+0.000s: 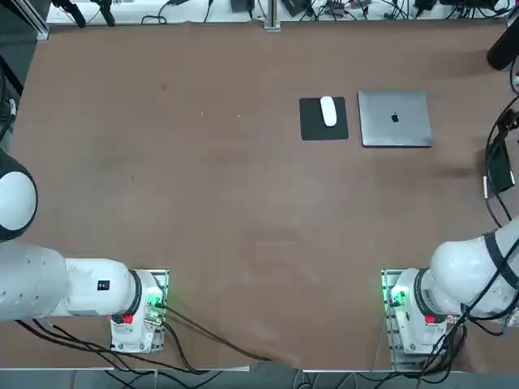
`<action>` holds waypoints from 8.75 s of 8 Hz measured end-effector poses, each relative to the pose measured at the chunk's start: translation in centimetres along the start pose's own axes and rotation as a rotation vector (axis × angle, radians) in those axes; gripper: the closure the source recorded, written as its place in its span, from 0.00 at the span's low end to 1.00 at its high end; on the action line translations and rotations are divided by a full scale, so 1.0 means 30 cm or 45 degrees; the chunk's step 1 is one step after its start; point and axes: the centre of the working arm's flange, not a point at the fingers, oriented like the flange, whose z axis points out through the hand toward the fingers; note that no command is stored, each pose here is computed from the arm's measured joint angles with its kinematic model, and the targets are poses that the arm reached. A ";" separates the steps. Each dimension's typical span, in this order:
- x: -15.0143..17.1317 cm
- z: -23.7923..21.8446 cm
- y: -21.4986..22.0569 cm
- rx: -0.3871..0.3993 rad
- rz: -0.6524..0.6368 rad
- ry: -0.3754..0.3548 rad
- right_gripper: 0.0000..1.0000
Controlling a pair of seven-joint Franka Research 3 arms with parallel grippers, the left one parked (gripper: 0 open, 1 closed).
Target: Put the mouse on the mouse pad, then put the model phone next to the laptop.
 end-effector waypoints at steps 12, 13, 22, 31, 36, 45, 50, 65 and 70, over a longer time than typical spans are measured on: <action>-0.060 0.242 0.091 -0.056 -0.024 0.087 0.08; -0.060 0.263 0.090 -0.056 -0.026 0.082 0.28; 0.178 0.001 -0.281 0.193 -0.204 0.127 0.84; 0.483 0.099 -0.257 0.684 -0.320 0.118 0.84; 0.469 0.122 -0.258 0.728 -0.332 0.076 0.84; 0.485 0.110 -0.152 0.653 -0.322 0.125 0.00; 0.463 -0.251 -0.043 0.322 -0.393 0.207 0.00; 0.005 -1.176 -1.293 0.099 -0.060 0.216 0.00; -0.147 -1.128 -1.277 0.032 -0.089 0.303 0.00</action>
